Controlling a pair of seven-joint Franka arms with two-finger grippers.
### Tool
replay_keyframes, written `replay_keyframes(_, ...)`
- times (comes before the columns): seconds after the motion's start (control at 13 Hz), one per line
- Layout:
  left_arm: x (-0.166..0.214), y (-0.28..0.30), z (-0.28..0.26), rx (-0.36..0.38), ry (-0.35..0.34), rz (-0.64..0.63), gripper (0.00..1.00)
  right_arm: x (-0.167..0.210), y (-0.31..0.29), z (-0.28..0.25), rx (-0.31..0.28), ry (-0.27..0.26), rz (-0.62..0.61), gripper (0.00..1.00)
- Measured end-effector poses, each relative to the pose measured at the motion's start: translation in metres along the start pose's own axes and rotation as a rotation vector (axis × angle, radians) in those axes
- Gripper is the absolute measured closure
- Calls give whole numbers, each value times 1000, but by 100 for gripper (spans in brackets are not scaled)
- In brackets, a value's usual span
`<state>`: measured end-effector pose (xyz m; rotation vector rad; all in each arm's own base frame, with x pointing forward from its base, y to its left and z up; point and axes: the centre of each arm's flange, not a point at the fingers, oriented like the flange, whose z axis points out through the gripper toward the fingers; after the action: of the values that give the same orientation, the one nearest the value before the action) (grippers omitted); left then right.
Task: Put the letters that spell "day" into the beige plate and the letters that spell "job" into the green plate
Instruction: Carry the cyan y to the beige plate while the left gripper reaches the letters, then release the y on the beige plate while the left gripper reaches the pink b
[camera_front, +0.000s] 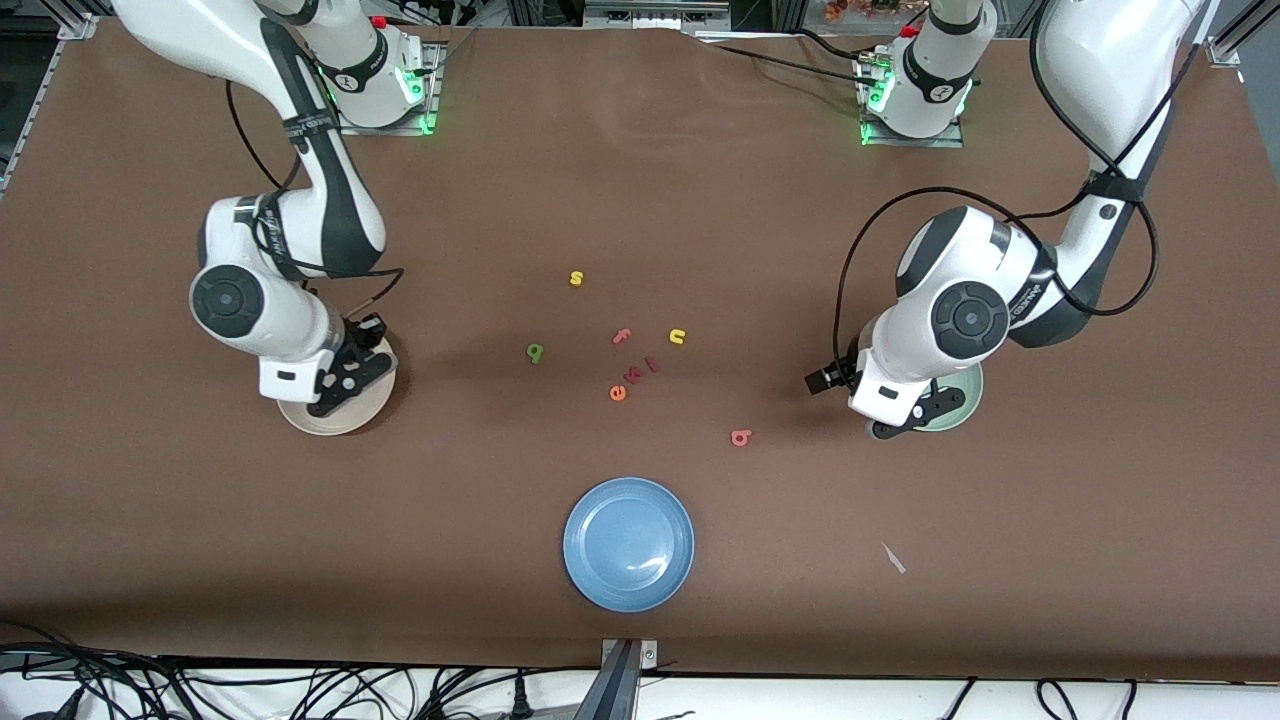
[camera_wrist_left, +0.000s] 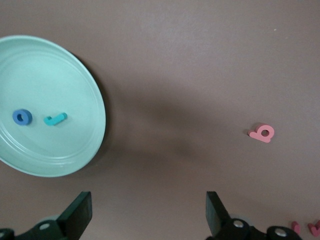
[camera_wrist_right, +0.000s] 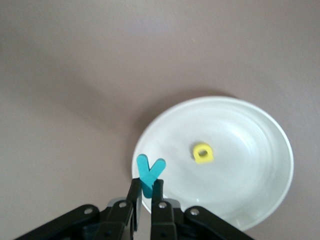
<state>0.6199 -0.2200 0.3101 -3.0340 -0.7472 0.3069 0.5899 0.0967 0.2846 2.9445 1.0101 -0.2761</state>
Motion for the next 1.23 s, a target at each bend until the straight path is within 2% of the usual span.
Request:
replay_keyframes(0.15, -1, 11, 8, -6, -10, -77, 0, -21, 20, 5, 0, -8, 6, 88)
replay_keyframes(0.38, 0, 30, 20, 6, 4, -199, 0, -36, 42, 28, -10, 24, 51, 88)
replay_keyframes(0.61, -9, 53, 50, 55, 46, -320, 0, -37, 51, 66, 13, 21, 99, 88)
replay_keyframes(0.84, -11, 75, 66, 45, 41, -464, 0, -31, 49, 69, 13, 24, 109, 84)
replay_keyframes(1.08, 1, 84, 75, 30, 40, -598, 0, -16, 39, 56, 15, 31, 167, 57)
replay_keyframes(1.23, 6, 97, 82, 12, 48, -644, 0, -9, 27, 52, 24, 20, 215, 34)
